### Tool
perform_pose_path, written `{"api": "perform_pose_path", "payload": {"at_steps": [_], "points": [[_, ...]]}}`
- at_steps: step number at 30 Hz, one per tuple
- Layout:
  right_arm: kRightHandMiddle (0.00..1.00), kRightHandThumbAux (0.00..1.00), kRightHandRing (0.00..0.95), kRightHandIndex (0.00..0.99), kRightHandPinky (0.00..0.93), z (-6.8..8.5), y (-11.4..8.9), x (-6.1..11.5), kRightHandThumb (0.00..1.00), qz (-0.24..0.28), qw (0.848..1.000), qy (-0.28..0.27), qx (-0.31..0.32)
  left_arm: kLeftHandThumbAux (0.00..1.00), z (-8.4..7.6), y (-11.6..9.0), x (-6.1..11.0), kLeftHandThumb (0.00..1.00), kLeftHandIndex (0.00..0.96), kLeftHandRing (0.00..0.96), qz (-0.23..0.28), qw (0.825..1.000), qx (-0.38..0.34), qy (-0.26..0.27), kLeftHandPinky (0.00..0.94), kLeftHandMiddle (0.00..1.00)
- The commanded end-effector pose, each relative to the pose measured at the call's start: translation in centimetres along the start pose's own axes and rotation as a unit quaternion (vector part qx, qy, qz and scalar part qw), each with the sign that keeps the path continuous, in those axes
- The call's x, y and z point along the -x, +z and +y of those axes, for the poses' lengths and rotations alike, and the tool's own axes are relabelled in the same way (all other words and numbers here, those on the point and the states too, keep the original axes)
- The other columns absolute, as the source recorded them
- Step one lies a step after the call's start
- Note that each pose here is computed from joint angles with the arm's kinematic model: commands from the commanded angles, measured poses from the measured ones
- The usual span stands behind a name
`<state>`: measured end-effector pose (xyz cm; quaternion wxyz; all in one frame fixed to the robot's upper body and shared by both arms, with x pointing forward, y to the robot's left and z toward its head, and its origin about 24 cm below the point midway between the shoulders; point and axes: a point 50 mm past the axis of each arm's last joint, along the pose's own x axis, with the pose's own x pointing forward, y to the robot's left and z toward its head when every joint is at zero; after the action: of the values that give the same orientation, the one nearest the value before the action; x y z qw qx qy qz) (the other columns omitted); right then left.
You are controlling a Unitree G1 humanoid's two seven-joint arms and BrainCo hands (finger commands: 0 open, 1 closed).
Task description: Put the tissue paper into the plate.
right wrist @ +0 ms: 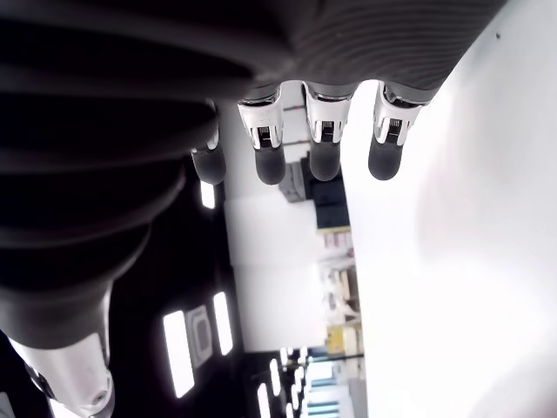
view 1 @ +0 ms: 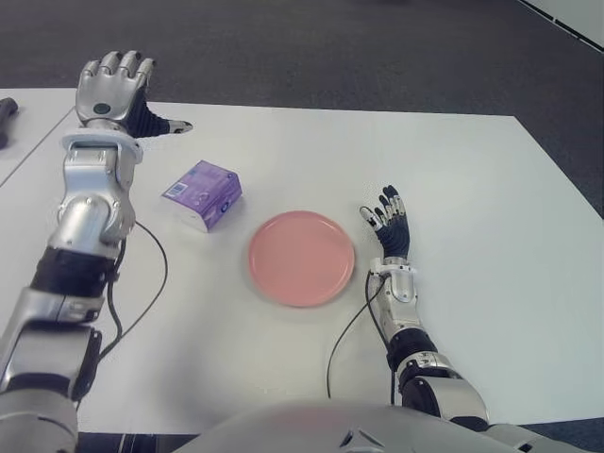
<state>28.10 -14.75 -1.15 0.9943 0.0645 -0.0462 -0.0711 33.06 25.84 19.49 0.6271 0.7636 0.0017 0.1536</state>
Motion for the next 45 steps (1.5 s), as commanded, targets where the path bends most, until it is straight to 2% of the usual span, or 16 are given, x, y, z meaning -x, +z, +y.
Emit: {"api": "perform_pose_path", "payload": {"at_steps": [1, 7, 9, 12, 20, 26, 30, 35, 39, 45], "points": [[0.000, 0.669, 0.000, 0.004, 0.000, -1.2, -4.1, 3.4, 0.138, 0.111, 0.993, -0.031, 0.001, 0.394, -4.9, 0.1, -1.0, 0.038, 0.000, 0.000, 0.011, 0.993, -0.076, -0.087, 0.000, 0.000], [0.000, 0.644, 0.000, 0.004, 0.000, -1.7, -4.0, 3.7, 0.152, 0.105, 0.994, -0.024, 0.003, 0.374, -6.6, 0.7, -1.0, 0.020, 0.000, 0.000, 0.001, 0.988, -0.101, -0.120, 0.000, 0.000], [0.000, 0.640, 0.000, 0.005, 0.000, -1.8, -4.0, 3.3, 0.155, 0.110, 0.994, -0.028, 0.000, 0.365, -7.1, 1.2, -0.8, 0.017, 0.000, 0.000, -0.006, 0.985, -0.106, -0.133, 0.000, 0.000], [0.000, 0.629, 0.000, 0.010, 0.000, -1.7, -4.0, 3.2, 0.165, 0.110, 0.993, -0.030, -0.012, 0.352, -8.0, 2.6, -0.2, 0.015, 0.000, 0.000, -0.020, 0.980, -0.118, -0.160, 0.000, 0.000], [0.000, 0.606, 0.000, 0.016, 0.000, -1.2, -4.3, 3.5, 0.177, 0.115, 0.993, -0.029, -0.005, 0.325, -9.3, 4.1, 0.4, 0.006, 0.000, 0.000, -0.031, 0.970, -0.128, -0.203, 0.000, 0.000], [0.000, 0.639, 0.000, 0.017, 0.000, -0.7, -3.9, 3.7, 0.157, 0.090, 0.996, -0.023, 0.009, 0.302, -10.6, 4.7, 0.6, 0.000, 0.000, 0.000, -0.039, 0.964, -0.130, -0.227, 0.000, 0.000], [0.000, 0.661, 0.000, 0.018, 0.000, -1.0, -3.7, 3.8, 0.133, 0.080, 0.997, -0.021, 0.008, 0.292, -11.6, 5.2, 0.8, 0.000, 0.000, 0.000, -0.045, 0.961, -0.127, -0.241, 0.000, 0.000], [0.000, 0.658, 0.000, 0.020, 0.000, -1.8, -4.0, 3.1, 0.111, 0.102, 0.994, -0.031, -0.001, 0.278, -12.0, 5.5, 0.9, 0.000, 0.000, 0.000, -0.050, 0.958, -0.119, -0.256, 0.000, 0.000], [0.000, 0.631, 0.000, 0.019, 0.000, -1.6, -3.8, 4.0, 0.118, 0.089, 0.995, -0.030, -0.016, 0.262, -12.1, 5.9, 1.1, 0.000, 0.000, 0.000, -0.057, 0.957, -0.105, -0.266, 0.000, 0.000], [0.000, 0.627, 0.000, 0.018, 0.000, -1.3, -4.3, 3.9, 0.129, 0.108, 0.994, -0.024, -0.014, 0.247, -11.3, 6.0, 1.2, 0.000, 0.000, 0.000, -0.066, 0.957, -0.090, -0.268, 0.000, 0.000]]}}
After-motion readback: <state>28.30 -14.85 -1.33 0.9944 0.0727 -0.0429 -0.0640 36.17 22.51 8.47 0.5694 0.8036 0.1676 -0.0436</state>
